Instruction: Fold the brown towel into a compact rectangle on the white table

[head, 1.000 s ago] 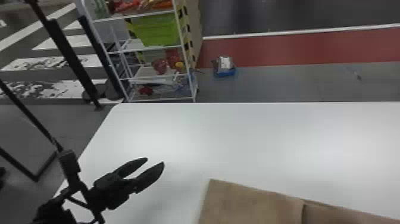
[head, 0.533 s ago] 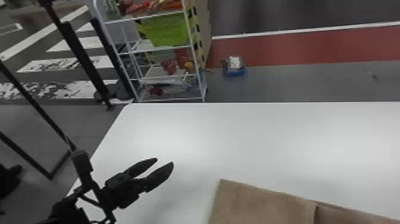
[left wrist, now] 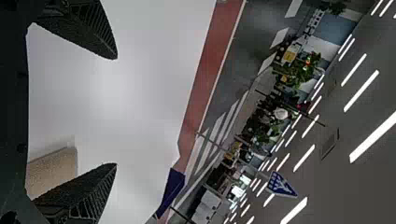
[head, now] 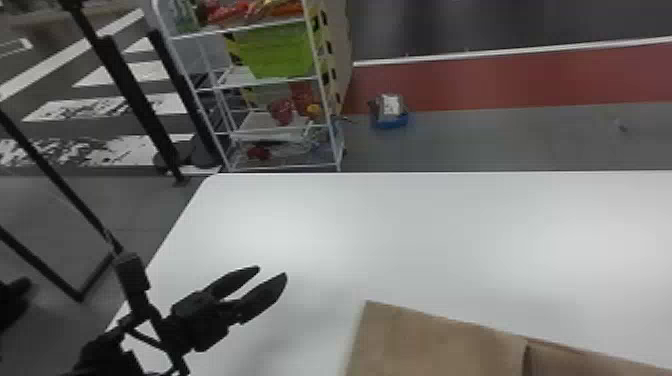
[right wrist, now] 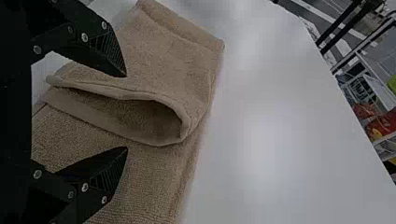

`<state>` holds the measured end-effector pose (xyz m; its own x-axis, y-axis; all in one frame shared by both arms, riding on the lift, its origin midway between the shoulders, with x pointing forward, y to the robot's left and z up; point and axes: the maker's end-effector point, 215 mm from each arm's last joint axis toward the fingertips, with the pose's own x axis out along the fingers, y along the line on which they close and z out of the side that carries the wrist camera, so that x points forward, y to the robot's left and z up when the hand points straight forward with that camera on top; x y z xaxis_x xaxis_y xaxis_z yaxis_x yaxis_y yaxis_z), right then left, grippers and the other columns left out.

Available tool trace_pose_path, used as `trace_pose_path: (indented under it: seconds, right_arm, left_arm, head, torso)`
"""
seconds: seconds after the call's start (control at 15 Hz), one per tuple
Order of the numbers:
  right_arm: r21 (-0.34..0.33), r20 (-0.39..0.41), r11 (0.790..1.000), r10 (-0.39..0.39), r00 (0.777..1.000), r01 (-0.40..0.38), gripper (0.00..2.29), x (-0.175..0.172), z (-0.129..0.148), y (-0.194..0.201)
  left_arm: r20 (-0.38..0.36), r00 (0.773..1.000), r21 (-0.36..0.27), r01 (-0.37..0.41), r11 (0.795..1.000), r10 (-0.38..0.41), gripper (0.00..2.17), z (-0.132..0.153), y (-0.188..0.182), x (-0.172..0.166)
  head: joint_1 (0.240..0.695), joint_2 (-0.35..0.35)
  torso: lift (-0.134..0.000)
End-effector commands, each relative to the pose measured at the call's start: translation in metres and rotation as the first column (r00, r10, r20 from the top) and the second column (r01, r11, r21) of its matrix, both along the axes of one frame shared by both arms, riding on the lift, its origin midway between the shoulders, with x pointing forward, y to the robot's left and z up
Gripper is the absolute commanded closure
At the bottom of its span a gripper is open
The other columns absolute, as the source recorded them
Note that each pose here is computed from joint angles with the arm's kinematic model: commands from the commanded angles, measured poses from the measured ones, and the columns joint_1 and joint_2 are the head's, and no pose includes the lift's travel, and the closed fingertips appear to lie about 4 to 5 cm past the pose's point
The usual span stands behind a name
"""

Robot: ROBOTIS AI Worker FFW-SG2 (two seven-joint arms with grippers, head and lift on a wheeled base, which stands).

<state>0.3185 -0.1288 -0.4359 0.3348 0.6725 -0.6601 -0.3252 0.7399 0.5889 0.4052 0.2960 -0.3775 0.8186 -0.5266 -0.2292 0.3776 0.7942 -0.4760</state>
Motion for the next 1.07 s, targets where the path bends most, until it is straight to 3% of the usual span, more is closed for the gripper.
trace_pose_path:
  seconds: [0.0, 0.2, 0.53, 0.8, 0.93, 1.0]
  right_arm:
    - [-0.027, -0.009, 0.999, 0.022, 1.000, -0.022, 0.38, -0.001, -0.005, 0.003]
    - [-0.027, -0.010, 0.999, 0.035, 0.999, -0.036, 0.42, -0.001, -0.005, 0.008]
    - [-0.019, -0.011, 0.999, 0.051, 0.999, -0.051, 0.76, -0.001, -0.005, 0.015]
    - [-0.022, -0.016, 0.998, 0.056, 0.998, -0.057, 0.76, 0.000, -0.007, 0.016]
    - [-0.024, -0.014, 0.998, 0.061, 0.998, -0.061, 0.54, 0.001, -0.007, 0.016]
    - [-0.030, -0.008, 0.997, 0.064, 0.998, -0.064, 0.54, 0.003, -0.005, 0.014]
  left_arm:
    - [0.000, 1.000, 0.001, -0.003, 1.000, 0.003, 0.06, 0.000, 0.002, 0.000]
    - [-0.003, 1.000, -0.001, -0.003, 1.000, 0.003, 0.06, -0.001, 0.002, -0.002]
    - [-0.005, 1.000, -0.001, -0.005, 1.000, 0.005, 0.06, -0.002, 0.003, -0.002]
    - [-0.006, 1.000, -0.003, -0.004, 1.000, 0.004, 0.06, -0.003, 0.002, -0.002]
    - [-0.006, 1.000, -0.002, -0.005, 1.000, 0.005, 0.06, -0.002, 0.003, -0.002]
    - [-0.005, 1.000, -0.002, -0.007, 1.000, 0.007, 0.06, -0.002, 0.004, -0.002]
  head:
    - [0.695, 0.260]
    - [0.695, 0.269]
    - [0.695, 0.283]
    - [0.695, 0.288]
    - [0.695, 0.289]
    - [0.695, 0.289]
  torso:
    - [-0.124]
    - [-0.124]
    - [-0.124]
    - [-0.124]
    - [-0.124]
    - [-0.124]
